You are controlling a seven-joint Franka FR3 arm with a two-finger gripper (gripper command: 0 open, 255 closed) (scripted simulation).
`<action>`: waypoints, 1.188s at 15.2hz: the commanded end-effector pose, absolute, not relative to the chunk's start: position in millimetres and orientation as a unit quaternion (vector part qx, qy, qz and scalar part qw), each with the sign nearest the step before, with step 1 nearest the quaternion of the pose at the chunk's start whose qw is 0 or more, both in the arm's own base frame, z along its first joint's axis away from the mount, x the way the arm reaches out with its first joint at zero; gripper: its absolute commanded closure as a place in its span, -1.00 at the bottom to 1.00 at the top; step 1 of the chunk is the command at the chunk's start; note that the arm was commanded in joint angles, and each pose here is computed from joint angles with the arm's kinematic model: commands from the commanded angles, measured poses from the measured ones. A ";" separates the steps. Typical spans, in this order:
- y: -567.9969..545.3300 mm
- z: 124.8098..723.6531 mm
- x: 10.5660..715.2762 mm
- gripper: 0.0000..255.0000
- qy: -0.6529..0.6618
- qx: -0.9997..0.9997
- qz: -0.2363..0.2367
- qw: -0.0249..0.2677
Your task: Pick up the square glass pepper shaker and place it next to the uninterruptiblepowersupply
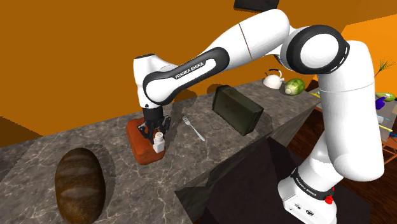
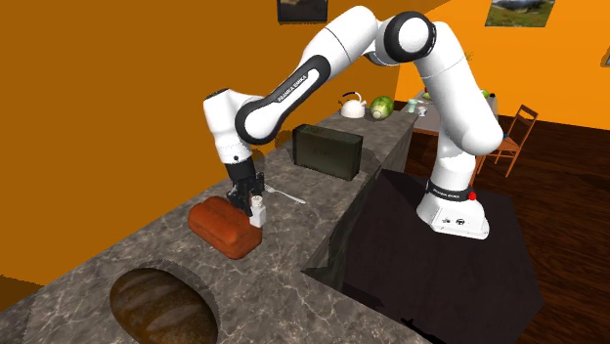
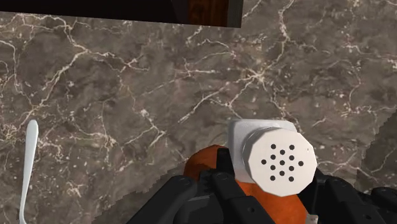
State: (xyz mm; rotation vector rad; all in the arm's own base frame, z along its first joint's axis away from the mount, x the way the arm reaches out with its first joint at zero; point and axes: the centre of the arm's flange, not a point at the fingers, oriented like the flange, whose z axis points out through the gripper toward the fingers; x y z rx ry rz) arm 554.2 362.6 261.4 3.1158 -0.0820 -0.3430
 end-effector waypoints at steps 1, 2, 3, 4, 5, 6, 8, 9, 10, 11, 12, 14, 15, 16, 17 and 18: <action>362.8 271.6 554.2 1.00 -0.026 0.994 -0.109 0.003; 362.8 276.9 554.2 1.00 -0.026 0.994 -0.109 0.003; 362.8 282.2 554.1 1.00 -0.026 0.994 -0.109 0.003; 362.8 287.4 554.2 1.00 -0.026 0.994 -0.109 0.003; 362.8 292.7 554.2 1.00 -0.026 0.994 -0.109 0.003; 362.8 298.0 554.2 1.00 -0.026 0.994 -0.109 0.003; 362.8 308.6 554.2 1.00 -0.026 0.994 -0.109 0.003; 362.8 313.8 554.2 1.00 -0.026 0.994 -0.109 0.003; 362.8 319.1 554.2 1.00 -0.026 0.994 -0.109 0.003; 362.8 324.4 554.2 1.00 -0.026 0.994 -0.109 0.003; 362.8 329.7 554.2 1.00 -0.026 0.994 -0.109 0.003; 362.8 340.2 554.2 1.00 -0.026 0.994 -0.109 0.003; 362.8 345.5 554.2 1.00 -0.026 0.994 -0.109 0.003; 362.8 350.8 554.2 1.00 -0.026 0.994 -0.109 0.003; 362.8 356.1 554.2 1.00 -0.026 0.994 -0.109 0.003; 362.8 361.4 554.2 1.00 -0.026 0.994 -0.109 0.003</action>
